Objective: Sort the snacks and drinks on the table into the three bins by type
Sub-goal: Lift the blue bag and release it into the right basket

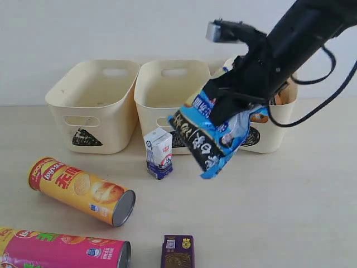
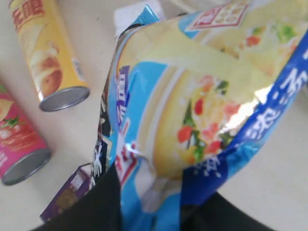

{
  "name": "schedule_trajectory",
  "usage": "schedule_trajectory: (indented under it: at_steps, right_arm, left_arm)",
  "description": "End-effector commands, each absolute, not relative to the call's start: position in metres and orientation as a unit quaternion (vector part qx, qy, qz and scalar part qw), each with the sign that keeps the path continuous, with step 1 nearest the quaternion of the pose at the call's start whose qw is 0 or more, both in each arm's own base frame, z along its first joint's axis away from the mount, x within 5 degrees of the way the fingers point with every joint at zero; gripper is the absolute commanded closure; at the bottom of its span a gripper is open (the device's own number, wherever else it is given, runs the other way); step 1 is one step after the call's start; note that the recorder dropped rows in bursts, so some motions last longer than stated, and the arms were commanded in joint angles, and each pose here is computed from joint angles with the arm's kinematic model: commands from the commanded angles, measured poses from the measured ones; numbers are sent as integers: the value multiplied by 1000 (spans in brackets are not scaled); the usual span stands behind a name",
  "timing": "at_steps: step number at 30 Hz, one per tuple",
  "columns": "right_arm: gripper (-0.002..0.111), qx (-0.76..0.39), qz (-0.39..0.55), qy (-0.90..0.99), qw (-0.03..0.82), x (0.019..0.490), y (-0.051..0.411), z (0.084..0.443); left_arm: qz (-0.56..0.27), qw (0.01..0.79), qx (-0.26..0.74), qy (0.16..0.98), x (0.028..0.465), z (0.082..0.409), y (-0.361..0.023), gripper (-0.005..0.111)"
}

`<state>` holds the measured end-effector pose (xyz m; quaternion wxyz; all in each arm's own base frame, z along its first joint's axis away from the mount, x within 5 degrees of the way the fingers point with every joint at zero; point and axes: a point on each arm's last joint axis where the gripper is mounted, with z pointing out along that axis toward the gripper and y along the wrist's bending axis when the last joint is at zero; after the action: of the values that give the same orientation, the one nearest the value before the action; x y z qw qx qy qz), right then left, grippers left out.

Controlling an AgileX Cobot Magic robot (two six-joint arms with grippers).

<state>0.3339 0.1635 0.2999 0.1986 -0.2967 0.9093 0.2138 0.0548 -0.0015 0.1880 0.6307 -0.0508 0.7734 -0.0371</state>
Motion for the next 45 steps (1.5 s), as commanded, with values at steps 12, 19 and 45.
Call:
schedule_trajectory:
  at_steps: [12,19,45]
  right_arm:
    - [108,-73,0,870,488,397,126,318]
    - [108,-43,-7,863,503,421,131,285]
    - [77,-92,-107,878,458,382,121,326]
  left_arm:
    - [-38,632,-52,772,55,187,-1,103]
    - [-38,632,-52,772,55,187,-1,103]
    - [-38,632,-52,772,55,187,-1,103]
